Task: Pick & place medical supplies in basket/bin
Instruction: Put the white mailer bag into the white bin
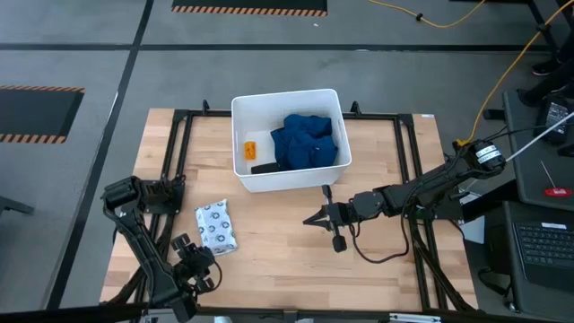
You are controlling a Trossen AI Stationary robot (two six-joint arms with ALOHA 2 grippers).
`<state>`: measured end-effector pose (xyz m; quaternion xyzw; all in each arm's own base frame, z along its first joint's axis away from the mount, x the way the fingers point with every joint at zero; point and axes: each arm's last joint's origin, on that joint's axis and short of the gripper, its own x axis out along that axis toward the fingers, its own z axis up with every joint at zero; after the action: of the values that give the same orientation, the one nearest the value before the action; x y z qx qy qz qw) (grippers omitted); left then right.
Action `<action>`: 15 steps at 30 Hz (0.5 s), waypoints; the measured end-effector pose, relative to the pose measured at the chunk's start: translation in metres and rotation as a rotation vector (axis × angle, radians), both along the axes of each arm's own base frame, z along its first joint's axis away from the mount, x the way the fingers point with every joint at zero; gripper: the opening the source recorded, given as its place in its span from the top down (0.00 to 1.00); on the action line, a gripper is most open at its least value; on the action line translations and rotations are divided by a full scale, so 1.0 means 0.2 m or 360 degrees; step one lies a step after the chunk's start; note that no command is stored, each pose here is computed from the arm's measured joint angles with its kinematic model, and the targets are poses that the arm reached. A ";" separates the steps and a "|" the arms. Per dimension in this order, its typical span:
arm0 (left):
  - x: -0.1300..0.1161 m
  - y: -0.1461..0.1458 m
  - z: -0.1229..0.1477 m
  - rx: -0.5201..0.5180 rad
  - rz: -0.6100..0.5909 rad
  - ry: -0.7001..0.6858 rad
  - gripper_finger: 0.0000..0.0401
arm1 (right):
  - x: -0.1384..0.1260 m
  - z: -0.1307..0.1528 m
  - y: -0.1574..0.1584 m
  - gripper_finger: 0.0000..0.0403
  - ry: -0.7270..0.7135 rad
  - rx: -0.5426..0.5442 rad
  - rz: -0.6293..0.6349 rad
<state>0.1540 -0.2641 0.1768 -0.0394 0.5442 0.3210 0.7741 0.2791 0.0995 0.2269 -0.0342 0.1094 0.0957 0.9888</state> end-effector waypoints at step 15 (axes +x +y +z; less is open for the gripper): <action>-0.01 0.05 -0.13 -0.0014 0.0089 -0.0159 0.62 | 0.00 0.00 0.00 0.98 0.0011 -0.0002 0.0000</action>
<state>0.1519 -0.2544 0.1509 -0.0740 0.5051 0.3379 0.7907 0.2791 0.0994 0.2260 -0.0345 0.1129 0.0956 0.9884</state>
